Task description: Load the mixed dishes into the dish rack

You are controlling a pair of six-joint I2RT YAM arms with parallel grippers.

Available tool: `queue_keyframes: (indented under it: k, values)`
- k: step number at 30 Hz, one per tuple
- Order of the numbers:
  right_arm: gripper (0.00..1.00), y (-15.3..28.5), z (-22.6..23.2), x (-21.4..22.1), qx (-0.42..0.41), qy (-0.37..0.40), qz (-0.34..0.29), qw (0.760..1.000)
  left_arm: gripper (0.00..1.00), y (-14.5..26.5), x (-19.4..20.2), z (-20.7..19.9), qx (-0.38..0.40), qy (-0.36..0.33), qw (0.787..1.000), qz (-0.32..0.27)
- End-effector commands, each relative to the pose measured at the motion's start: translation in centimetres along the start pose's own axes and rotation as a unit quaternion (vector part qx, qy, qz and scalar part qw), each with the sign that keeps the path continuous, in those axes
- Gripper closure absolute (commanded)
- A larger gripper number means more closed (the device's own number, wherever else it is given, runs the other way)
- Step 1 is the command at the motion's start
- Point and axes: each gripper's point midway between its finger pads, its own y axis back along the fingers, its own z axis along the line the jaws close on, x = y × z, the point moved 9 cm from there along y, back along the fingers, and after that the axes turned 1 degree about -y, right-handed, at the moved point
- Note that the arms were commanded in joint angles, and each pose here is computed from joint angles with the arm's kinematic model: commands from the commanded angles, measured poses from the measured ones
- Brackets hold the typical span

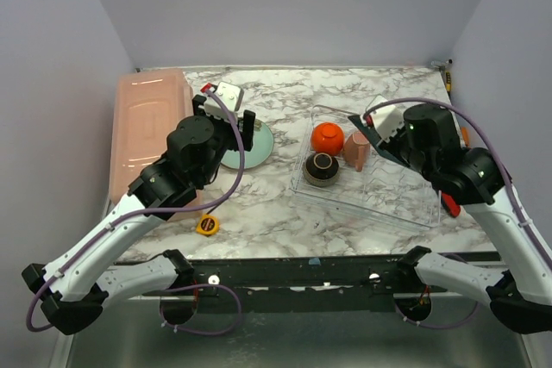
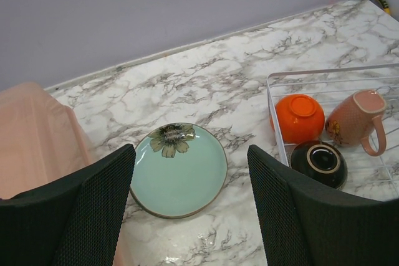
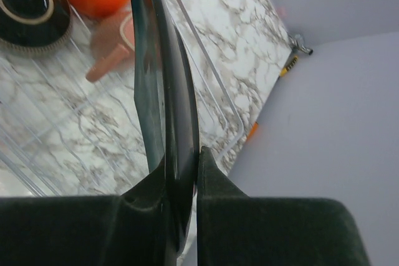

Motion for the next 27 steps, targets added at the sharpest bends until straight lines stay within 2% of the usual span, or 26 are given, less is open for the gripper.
queue_keyframes:
  k: [1, 8, 17, 27]
  values:
    - [1.0, 2.4, -1.7, 1.8, 0.069, 0.055, 0.023, 0.996, 0.27, 0.4, -0.3, 0.1, 0.012, 0.007, 1.0, -0.018]
    - [1.0, 2.4, -1.4, 4.0, 0.08, 0.133, 0.095, 0.983, 0.27, -0.1, 0.2, -0.4, 0.019, 0.014, 1.0, -0.006]
    - [1.0, 0.5, 0.8, 6.9, 0.041, 0.2, 0.194, 0.96, 0.27, -0.6, 0.7, -0.7, 0.021, 0.008, 1.0, 0.005]
    - [1.0, 0.0, 2.2, 8.3, 0.002, 0.228, 0.192, 0.954, 0.27, -0.9, 1.1, -0.7, 0.012, -0.001, 1.0, 0.011]
